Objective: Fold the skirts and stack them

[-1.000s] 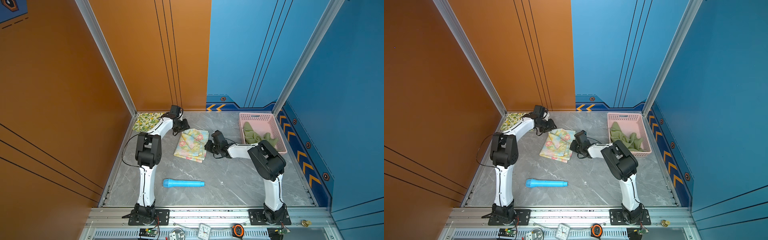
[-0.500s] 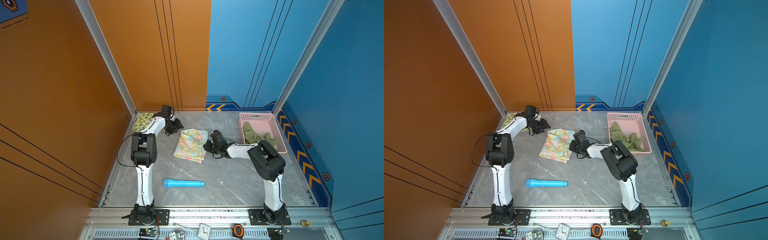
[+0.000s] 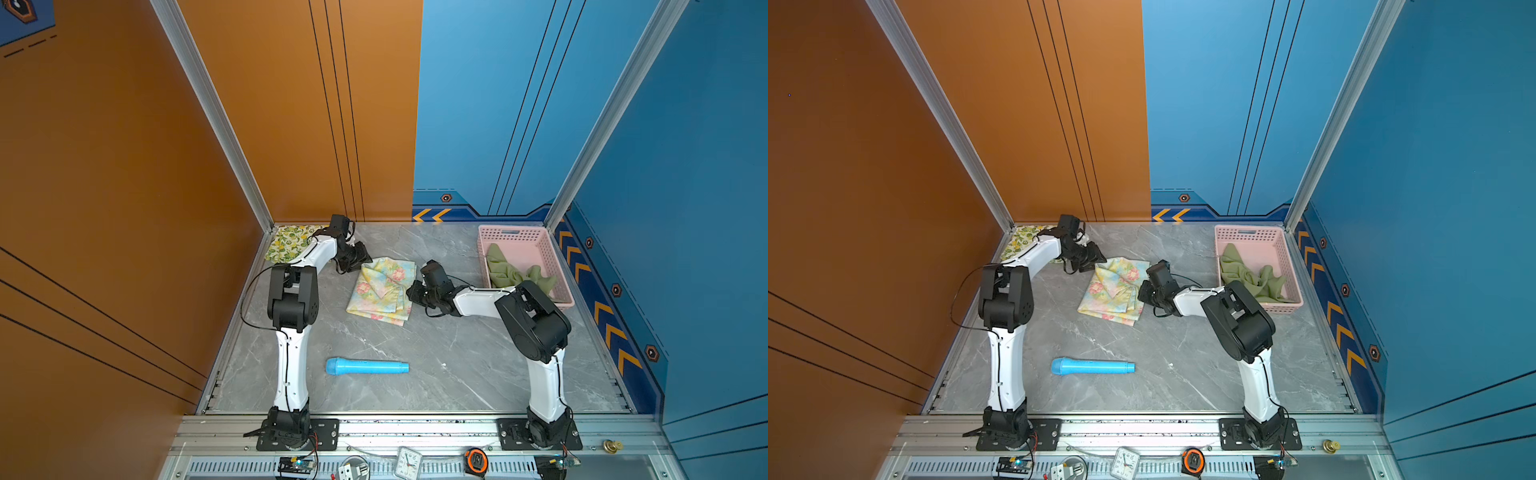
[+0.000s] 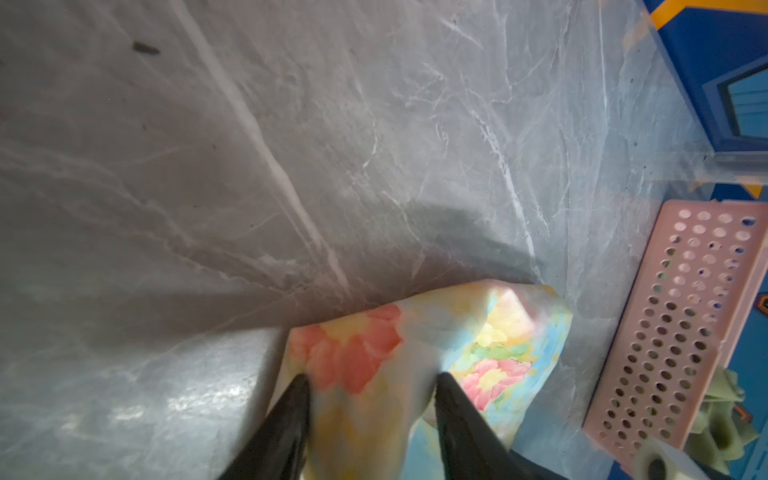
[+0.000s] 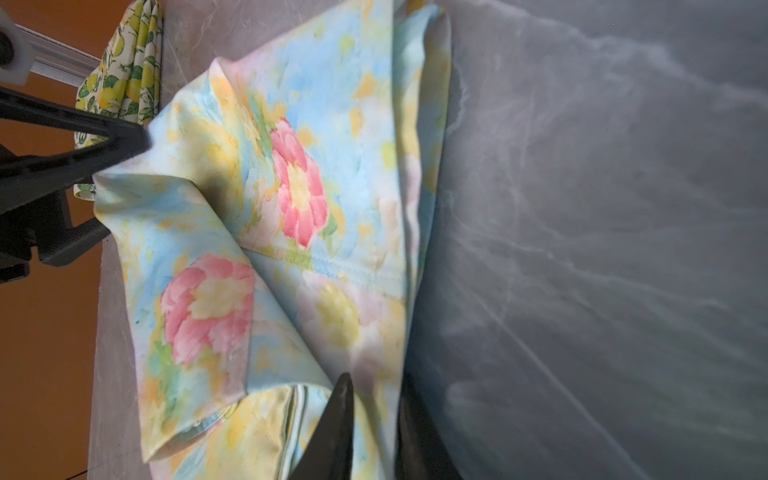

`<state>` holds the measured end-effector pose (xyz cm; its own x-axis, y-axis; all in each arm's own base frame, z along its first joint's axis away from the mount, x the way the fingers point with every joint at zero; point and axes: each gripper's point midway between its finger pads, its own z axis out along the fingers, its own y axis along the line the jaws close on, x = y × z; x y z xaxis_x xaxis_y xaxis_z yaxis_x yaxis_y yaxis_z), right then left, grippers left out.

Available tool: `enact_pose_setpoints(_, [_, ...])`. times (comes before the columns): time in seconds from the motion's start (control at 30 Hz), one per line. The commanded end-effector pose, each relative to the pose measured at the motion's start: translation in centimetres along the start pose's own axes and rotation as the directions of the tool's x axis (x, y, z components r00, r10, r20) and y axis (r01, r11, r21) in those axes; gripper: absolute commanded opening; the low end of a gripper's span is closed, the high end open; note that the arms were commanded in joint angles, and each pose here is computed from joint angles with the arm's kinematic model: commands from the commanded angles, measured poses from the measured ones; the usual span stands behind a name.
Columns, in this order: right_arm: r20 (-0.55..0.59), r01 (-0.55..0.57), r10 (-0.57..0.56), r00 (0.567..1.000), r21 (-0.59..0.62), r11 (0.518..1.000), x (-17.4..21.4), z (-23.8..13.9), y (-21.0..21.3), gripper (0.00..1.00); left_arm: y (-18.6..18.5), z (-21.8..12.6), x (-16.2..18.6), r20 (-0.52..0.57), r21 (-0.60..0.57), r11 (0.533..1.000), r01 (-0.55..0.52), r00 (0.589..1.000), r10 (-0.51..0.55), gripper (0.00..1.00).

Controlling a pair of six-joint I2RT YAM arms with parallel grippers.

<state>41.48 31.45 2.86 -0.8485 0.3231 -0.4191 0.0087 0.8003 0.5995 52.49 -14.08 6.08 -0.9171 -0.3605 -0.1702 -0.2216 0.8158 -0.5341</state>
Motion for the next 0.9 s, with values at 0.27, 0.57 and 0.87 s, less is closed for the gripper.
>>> enact_pose_setpoints(0.27, [-0.088, 0.058, -0.046, 0.995, 0.135, 0.989, 2.5, 0.3, -3.3, 0.23, -3.9, -1.1, 1.4, 0.009, -0.097, 0.973, -0.207, 0.978, 0.209, 0.0])
enact_pose_setpoints(0.57, [-0.071, 0.107, -0.099, 0.993, 0.121, 0.987, 1.8, -0.8, -3.6, 0.4, -4.0, -0.7, 2.8, -0.097, -0.345, 0.835, -0.429, 0.901, 0.423, 0.0])
enact_pose_setpoints(0.87, [-0.003, 0.134, -0.134, 0.991, 0.111, 0.985, -0.3, -3.2, -4.1, 0.56, -7.1, 1.5, 3.1, -0.086, -0.339, 0.817, -0.466, 0.88, 0.467, 0.63])
